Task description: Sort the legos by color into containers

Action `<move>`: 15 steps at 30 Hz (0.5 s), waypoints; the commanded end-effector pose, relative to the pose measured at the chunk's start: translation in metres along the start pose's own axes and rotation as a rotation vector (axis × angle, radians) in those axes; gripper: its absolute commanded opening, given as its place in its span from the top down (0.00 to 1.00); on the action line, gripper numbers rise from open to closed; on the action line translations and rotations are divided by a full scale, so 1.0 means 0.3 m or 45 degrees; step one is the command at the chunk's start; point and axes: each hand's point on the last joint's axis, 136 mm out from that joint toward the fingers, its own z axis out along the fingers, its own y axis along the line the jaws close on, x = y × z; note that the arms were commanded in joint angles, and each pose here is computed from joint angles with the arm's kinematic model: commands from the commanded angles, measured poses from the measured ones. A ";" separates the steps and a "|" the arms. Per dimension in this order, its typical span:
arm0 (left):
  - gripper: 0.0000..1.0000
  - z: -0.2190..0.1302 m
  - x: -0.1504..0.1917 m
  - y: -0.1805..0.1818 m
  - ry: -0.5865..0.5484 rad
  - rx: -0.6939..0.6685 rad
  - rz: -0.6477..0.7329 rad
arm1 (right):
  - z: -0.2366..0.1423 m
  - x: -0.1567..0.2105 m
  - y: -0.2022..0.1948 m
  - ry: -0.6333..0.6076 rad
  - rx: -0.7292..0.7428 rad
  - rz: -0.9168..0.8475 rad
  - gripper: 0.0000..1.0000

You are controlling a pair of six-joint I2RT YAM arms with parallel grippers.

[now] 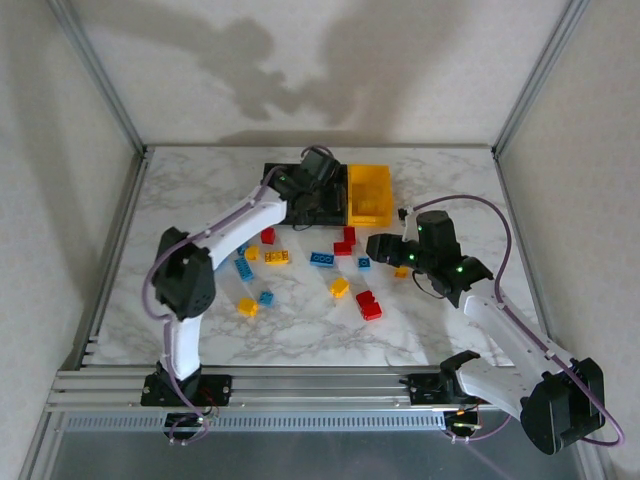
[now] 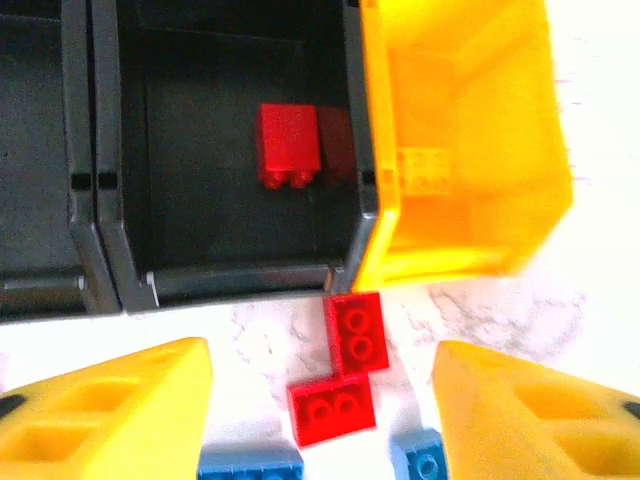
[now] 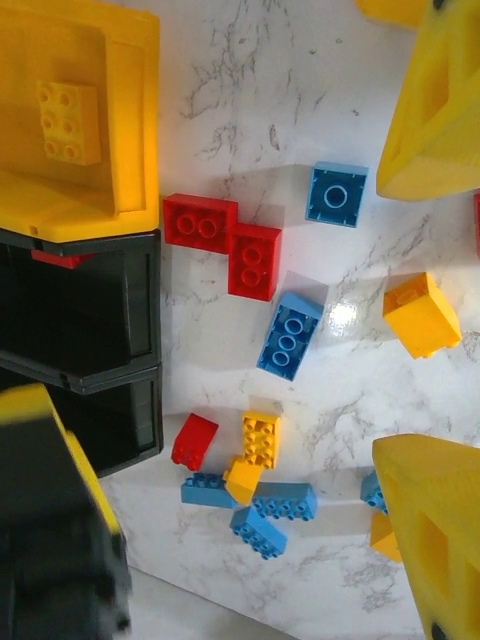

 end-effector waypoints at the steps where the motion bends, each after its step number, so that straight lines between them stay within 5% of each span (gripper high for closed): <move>1: 0.34 -0.045 0.075 0.005 0.052 0.066 0.026 | -0.018 0.017 0.010 0.003 0.000 -0.038 0.30; 10: 0.10 -0.002 0.326 0.090 0.195 0.052 0.043 | -0.001 0.179 0.021 0.066 0.005 -0.093 0.28; 15: 0.06 0.057 0.409 0.103 0.259 0.023 0.073 | 0.012 0.213 0.013 0.073 0.004 -0.067 0.28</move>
